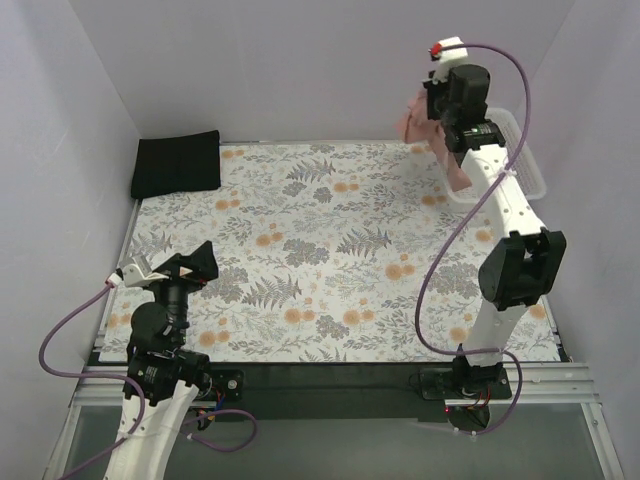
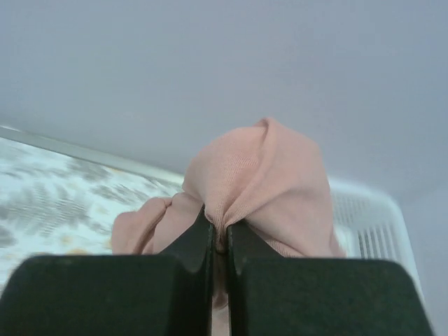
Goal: Fold and stack the t-shirts
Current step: Grab the tshirt from the pile, then move the tshirt to the center of the board
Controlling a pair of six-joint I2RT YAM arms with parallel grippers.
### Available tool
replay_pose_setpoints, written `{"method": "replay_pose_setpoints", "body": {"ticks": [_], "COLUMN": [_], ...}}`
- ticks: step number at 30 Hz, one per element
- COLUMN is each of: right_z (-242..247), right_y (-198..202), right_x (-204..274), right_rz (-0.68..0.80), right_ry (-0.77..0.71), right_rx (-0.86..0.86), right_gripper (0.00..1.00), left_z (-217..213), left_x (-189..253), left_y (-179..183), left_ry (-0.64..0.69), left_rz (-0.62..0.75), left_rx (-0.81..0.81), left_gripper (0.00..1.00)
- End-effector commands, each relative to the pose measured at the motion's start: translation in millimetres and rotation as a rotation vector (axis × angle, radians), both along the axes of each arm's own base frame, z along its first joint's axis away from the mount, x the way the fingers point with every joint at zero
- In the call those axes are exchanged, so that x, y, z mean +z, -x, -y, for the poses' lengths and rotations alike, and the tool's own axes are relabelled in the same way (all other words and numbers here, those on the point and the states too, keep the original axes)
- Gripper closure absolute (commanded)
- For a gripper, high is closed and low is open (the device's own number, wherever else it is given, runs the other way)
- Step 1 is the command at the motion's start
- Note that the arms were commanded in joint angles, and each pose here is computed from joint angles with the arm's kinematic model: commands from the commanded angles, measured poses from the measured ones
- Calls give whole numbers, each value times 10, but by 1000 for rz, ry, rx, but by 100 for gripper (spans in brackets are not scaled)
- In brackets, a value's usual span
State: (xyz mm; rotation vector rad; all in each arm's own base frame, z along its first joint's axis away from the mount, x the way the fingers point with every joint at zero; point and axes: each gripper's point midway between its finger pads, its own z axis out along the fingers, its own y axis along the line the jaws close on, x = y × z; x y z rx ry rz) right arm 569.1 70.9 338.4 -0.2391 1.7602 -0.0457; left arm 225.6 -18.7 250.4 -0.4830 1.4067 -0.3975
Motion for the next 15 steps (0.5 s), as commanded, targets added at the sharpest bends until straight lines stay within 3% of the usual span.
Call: {"method": "replay_pose_setpoints", "body": {"ticks": [1, 6, 9, 11, 14, 15], "right_z": [-888, -1618, -1803, -1881, -1955, -1957], "right_y": [569, 1377, 1658, 1694, 1641, 1631], "right_x": [1376, 2039, 2073, 1772, 1045, 854], "right_rz": [341, 512, 552, 490, 326, 276], "right_ry": [88, 19, -69, -98, -102, -122], "right_rx": [250, 519, 626, 667, 688, 679], "right_gripper": [99, 97, 95, 92, 75, 56], "left_z": [2, 10, 10, 10, 24, 30], "left_x": [84, 90, 93, 93, 68, 61], "left_y": [59, 76, 80, 80, 68, 66], "left_ry": [-3, 0, 2, 2, -2, -3], "left_rz": [16, 19, 18, 18, 5, 2], "left_rx": [-8, -13, -13, -13, -19, -22], "left_gripper": [3, 3, 3, 3, 3, 3]}}
